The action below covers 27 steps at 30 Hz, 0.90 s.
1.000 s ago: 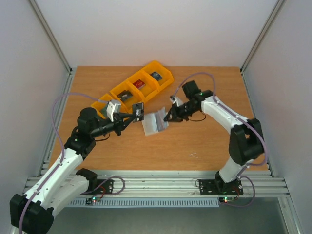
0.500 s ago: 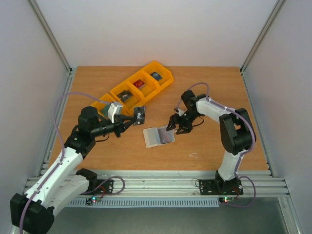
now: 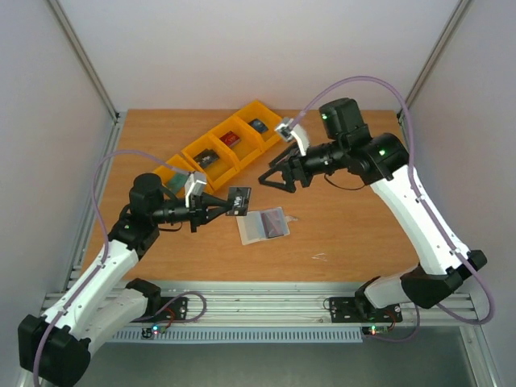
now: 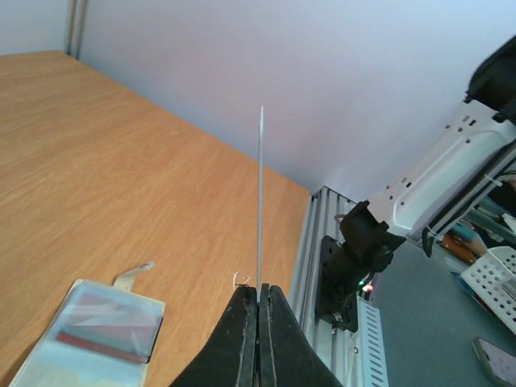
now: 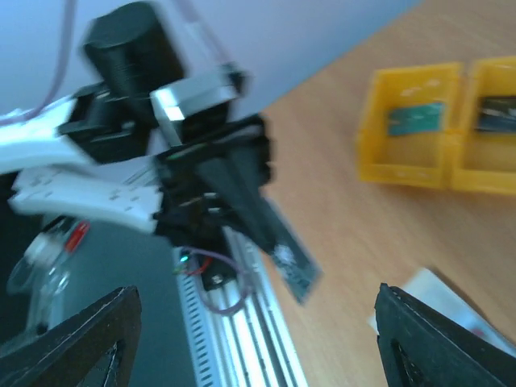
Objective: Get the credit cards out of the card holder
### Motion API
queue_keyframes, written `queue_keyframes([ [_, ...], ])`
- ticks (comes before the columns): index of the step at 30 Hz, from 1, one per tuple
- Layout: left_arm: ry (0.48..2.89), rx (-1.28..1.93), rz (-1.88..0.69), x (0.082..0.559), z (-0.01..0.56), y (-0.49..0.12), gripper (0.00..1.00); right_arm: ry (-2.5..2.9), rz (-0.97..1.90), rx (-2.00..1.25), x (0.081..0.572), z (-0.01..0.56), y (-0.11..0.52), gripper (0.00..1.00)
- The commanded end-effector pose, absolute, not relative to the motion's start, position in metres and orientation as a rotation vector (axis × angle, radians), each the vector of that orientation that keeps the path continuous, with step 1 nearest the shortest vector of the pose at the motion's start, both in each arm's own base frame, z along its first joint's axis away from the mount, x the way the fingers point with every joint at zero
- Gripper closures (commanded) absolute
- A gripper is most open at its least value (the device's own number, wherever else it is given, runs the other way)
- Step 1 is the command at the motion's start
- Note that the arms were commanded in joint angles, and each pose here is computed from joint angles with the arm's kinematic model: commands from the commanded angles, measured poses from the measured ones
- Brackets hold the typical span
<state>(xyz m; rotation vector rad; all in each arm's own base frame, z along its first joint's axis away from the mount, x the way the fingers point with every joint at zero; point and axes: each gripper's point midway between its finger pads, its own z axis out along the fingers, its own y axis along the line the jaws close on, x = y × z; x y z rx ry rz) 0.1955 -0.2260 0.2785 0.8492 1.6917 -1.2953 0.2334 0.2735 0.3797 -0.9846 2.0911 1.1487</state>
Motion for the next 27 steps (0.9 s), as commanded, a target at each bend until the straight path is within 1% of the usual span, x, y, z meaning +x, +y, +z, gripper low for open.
queue_keyframes([
  [1,1.559,0.940,-1.341,0.184,0.305,-0.229,1.00,2.099,1.231,-1.256,0.198,0.363,0.307,0.21],
  [6,1.530,0.977,-1.374,0.176,0.310,-0.230,1.00,2.173,1.172,-1.323,0.197,0.347,0.319,0.26],
  [9,1.516,0.993,-1.385,0.172,0.313,-0.231,1.00,2.193,1.179,-1.335,0.196,0.343,0.323,0.31],
  [11,1.514,0.996,-1.388,0.172,0.314,-0.231,1.00,2.199,1.189,-1.347,0.193,0.341,0.325,0.41],
  [12,1.512,0.996,-1.389,0.172,0.315,-0.231,1.00,2.203,1.190,-1.350,0.193,0.340,0.325,0.50],
  [13,1.511,0.997,-1.390,0.172,0.315,-0.232,1.00,2.211,1.192,-1.349,0.192,0.339,0.325,0.64],
  [14,1.512,0.993,-1.389,0.172,0.315,-0.232,1.00,2.213,1.200,-1.350,0.191,0.339,0.325,0.72],
  [15,1.512,0.992,-1.389,0.172,0.316,-0.232,1.00,2.209,1.211,-1.350,0.189,0.340,0.325,0.84],
  [16,1.512,0.991,-1.389,0.172,0.316,-0.232,1.00,2.205,1.222,-1.348,0.188,0.342,0.326,0.92],
  [17,1.512,0.990,-1.388,0.172,0.316,-0.232,1.00,2.202,1.230,-1.342,0.188,0.343,0.326,0.98],
  [20,1.537,0.942,-1.349,0.181,0.314,-0.231,1.00,2.214,1.222,-1.301,0.192,0.346,0.327,0.99],
  [21,1.571,0.886,-1.302,0.192,0.311,-0.230,0.93,2.233,1.209,-1.268,0.196,0.346,0.326,0.99],
  [23,1.645,0.718,-1.133,0.224,0.303,-0.218,0.59,2.326,1.200,-1.105,0.215,0.346,0.324,0.99],
  [24,1.673,0.621,-1.020,0.243,0.303,-0.208,0.49,2.388,1.175,-0.974,0.232,0.343,0.321,0.99],
  [25,1.681,0.552,-0.909,0.259,0.304,-0.197,0.45,2.478,1.150,-0.787,0.250,0.337,0.315,0.99],
  [27,1.654,0.489,-0.722,0.280,0.314,-0.179,0.46,2.628,1.145,-0.386,0.282,0.322,0.300,0.99],
])
